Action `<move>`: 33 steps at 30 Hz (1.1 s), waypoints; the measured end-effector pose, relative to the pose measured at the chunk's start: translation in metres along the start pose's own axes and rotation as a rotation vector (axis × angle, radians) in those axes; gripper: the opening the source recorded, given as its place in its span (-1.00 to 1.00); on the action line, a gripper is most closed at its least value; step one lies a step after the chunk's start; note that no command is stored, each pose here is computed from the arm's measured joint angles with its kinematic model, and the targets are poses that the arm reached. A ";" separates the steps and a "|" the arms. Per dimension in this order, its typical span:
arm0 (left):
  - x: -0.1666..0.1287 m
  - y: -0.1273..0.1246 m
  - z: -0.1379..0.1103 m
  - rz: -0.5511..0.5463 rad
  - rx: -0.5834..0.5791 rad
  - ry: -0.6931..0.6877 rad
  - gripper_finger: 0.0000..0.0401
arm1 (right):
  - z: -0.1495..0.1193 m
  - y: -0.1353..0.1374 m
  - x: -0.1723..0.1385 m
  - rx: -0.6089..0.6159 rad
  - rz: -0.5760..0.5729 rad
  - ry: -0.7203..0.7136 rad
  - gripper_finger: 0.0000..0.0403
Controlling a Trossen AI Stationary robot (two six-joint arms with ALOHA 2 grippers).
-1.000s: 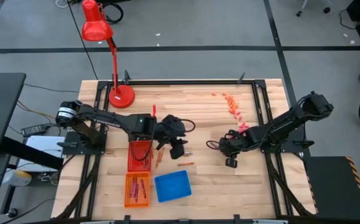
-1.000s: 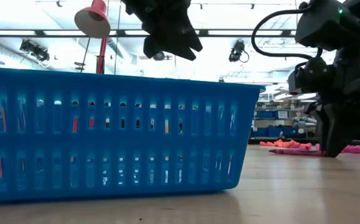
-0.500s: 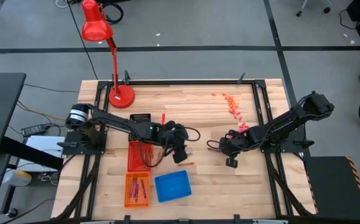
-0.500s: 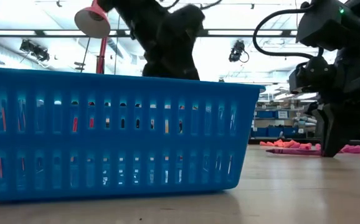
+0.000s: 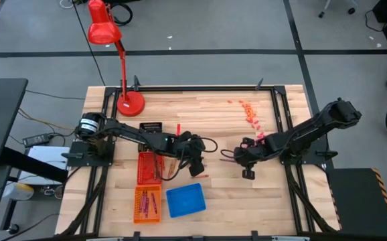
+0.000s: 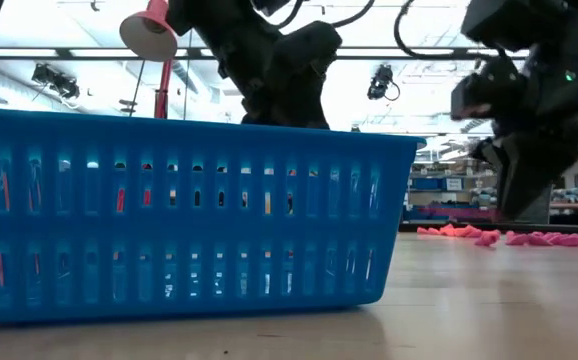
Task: Sort crayons
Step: Put the red crayon into the orange bin
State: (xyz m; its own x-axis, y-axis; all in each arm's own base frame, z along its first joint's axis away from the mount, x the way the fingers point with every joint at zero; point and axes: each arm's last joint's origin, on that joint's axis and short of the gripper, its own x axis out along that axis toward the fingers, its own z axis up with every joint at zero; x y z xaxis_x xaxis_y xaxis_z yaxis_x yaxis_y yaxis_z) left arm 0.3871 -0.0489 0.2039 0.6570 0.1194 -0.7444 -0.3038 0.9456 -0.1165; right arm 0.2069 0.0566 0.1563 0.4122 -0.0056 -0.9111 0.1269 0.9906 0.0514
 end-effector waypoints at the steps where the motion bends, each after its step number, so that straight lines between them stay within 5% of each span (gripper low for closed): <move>1: 0.000 -0.001 0.000 -0.019 0.009 0.009 -0.20 | 0.004 0.001 -0.003 -0.010 0.004 -0.007 -0.83; 8: -0.002 -0.009 0.003 -0.084 0.119 -0.040 -0.20 | 0.030 0.009 -0.022 -0.090 0.042 -0.092 -0.83; 16: -0.008 -0.009 0.010 -0.102 0.030 -0.079 -0.20 | 0.052 0.007 -0.050 -0.086 0.050 -0.149 -0.82; 26: -0.041 -0.007 0.019 -0.111 0.025 -0.111 -0.25 | 0.041 -0.005 -0.107 -0.083 0.082 -0.314 -0.82; 33: -0.048 -0.008 0.038 -0.168 -0.025 -0.289 -0.29 | 0.045 -0.011 -0.134 -0.045 0.116 -0.525 -0.82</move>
State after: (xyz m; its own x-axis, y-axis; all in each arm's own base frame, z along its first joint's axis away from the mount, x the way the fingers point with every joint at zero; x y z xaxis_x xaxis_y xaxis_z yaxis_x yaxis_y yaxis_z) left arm 0.3842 -0.0504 0.2651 0.8668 0.0471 -0.4965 -0.1893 0.9521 -0.2401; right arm 0.1911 0.0398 0.2959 0.8180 0.0476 -0.5732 0.0201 0.9936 0.1111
